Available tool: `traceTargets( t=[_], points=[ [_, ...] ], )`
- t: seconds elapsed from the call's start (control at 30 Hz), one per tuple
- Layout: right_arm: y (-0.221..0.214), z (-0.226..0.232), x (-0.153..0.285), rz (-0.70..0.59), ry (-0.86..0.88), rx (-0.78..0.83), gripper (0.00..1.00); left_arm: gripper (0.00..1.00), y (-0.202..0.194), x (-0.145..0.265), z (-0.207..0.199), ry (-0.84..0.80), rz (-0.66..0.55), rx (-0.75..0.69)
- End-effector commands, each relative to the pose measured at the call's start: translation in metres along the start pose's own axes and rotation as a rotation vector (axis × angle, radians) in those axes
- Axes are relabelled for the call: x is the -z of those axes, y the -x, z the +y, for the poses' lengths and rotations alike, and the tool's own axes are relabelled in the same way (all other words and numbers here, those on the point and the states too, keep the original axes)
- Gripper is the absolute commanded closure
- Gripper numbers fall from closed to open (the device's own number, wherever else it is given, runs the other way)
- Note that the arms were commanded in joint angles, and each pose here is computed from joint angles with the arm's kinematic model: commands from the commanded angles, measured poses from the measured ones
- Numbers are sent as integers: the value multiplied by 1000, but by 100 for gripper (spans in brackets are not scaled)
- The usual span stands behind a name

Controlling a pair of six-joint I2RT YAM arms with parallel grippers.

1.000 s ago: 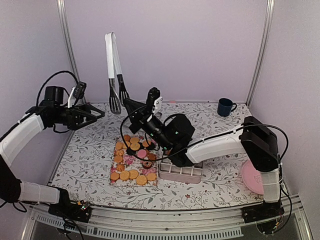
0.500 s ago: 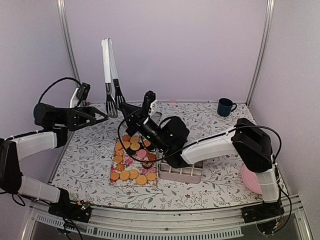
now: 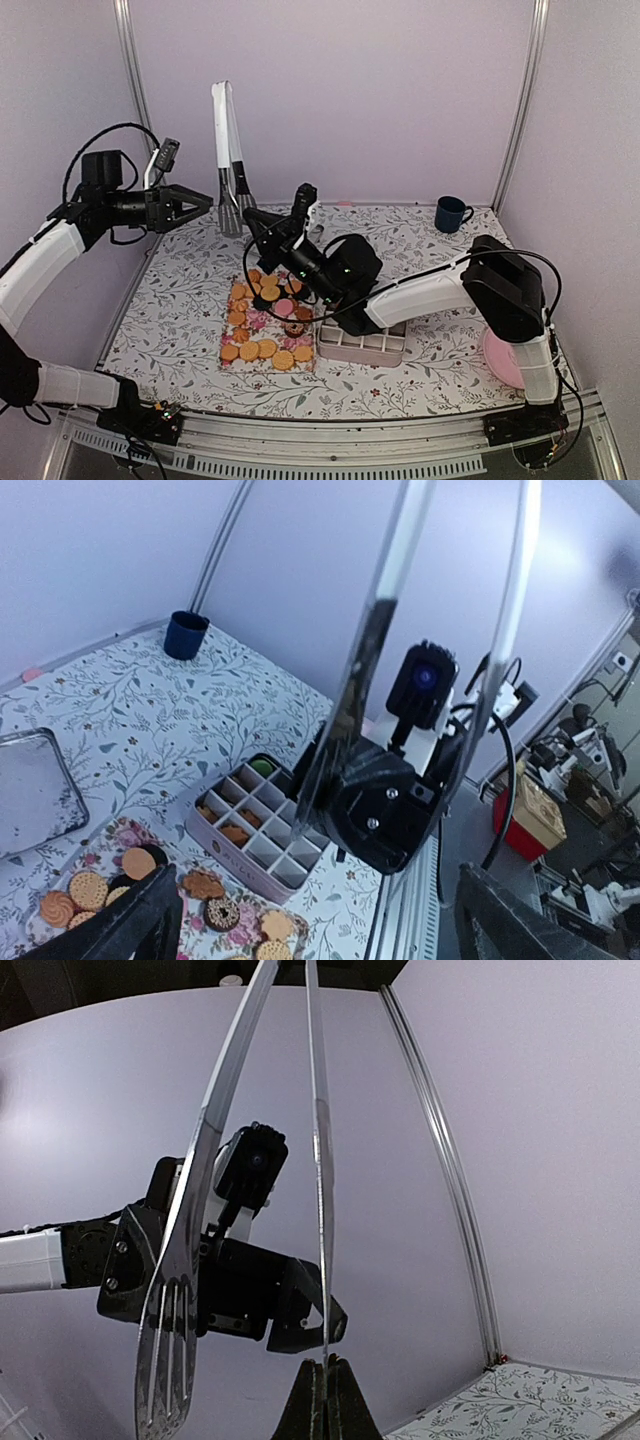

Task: Pack the cookies
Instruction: Pass from the right arm to the left

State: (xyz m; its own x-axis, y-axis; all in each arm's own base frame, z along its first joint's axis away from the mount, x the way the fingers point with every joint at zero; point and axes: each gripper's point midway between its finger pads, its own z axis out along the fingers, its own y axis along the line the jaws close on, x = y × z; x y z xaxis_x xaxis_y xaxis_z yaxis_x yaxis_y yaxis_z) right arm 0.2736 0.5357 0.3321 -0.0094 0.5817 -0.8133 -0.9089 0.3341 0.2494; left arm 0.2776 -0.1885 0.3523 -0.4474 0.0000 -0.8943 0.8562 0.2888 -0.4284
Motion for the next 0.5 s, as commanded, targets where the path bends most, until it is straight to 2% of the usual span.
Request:
traceTargets(
  t=[0.0, 0.47],
  points=[
    [29, 15, -7, -77, 95, -66, 100, 8, -30, -6, -34, -123, 75, 29],
    [16, 18, -9, -62, 148, -158, 100, 41, -34, -18, -65, -224, 59, 109]
  ],
)
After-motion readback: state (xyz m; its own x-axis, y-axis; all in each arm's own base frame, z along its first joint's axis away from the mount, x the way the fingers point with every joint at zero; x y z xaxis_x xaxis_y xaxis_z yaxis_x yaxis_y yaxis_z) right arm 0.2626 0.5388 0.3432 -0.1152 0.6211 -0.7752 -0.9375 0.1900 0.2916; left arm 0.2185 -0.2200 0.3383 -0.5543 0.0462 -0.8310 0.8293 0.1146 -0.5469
